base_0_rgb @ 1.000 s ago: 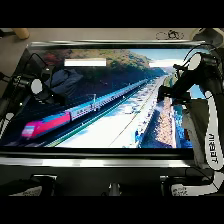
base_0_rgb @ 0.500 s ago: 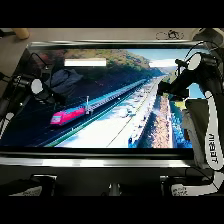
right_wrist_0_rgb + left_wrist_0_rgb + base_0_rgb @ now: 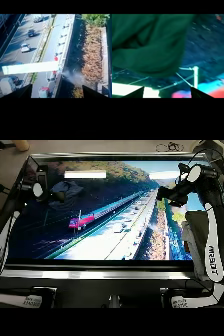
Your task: Fold the shirts.
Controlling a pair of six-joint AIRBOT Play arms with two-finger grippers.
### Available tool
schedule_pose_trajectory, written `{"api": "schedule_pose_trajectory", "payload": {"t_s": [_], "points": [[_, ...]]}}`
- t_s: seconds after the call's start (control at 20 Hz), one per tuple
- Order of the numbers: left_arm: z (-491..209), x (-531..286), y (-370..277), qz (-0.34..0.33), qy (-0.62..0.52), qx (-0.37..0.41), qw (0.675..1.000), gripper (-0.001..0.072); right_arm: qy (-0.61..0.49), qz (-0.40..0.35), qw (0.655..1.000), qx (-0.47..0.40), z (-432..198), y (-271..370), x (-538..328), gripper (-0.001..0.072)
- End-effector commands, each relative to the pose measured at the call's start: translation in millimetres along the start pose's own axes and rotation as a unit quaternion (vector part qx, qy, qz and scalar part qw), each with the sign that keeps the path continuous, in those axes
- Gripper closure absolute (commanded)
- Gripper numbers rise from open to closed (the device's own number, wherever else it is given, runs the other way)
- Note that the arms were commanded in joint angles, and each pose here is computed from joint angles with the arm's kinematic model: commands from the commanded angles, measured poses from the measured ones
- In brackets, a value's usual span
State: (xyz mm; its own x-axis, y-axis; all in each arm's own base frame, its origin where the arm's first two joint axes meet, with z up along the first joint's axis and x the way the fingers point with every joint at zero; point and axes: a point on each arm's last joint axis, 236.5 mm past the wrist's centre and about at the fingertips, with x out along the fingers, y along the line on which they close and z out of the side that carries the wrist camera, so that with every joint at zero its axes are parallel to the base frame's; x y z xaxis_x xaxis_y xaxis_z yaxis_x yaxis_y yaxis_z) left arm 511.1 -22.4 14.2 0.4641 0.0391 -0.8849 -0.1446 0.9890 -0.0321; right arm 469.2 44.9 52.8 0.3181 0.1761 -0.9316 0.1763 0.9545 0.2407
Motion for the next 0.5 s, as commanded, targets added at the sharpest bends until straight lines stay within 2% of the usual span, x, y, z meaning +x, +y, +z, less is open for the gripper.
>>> {"api": "schedule_pose_trajectory", "payload": {"t_s": [0.0, 0.05, 0.15, 0.35, 0.4, 0.45], "points": [[4.7, 48.8, 42.1, -0.075, 0.095, -0.168, 0.978, -0.0009, 0.011, -0.002, 1.000, -0.015, -5.2, -0.7, 0.2, 0.0043], [10.1, 59.1, 44.5, -0.110, 0.097, -0.212, 0.966, -0.0008, 0.014, -0.002, 1.000, -0.019, -6.6, -0.9, 0.2, 0.0043], [13.4, 78.5, 51.2, -0.134, 0.095, -0.260, 0.952, -0.0008, 0.019, -0.003, 1.000, -0.022, -9.1, -1.5, 0.1, 0.0043], [18.7, 103.8, 38.6, -0.142, 0.077, -0.267, 0.950, 0.0003, 0.029, -0.002, 0.999, -0.021, -13.4, -1.0, -0.1, 0.0043], [21.8, 106.1, 32.8, -0.148, 0.071, -0.268, 0.949, 0.0346, 0.032, 0.001, 0.999, -0.021, -15.0, 0.5, -0.5, 0.0043], [30.3, 101.8, 24.8, -0.162, 0.056, -0.257, 0.951, 0.0656, 0.031, 0.006, 0.999, -0.024, -14.9, 2.7, -1.1, 0.0046]]}}
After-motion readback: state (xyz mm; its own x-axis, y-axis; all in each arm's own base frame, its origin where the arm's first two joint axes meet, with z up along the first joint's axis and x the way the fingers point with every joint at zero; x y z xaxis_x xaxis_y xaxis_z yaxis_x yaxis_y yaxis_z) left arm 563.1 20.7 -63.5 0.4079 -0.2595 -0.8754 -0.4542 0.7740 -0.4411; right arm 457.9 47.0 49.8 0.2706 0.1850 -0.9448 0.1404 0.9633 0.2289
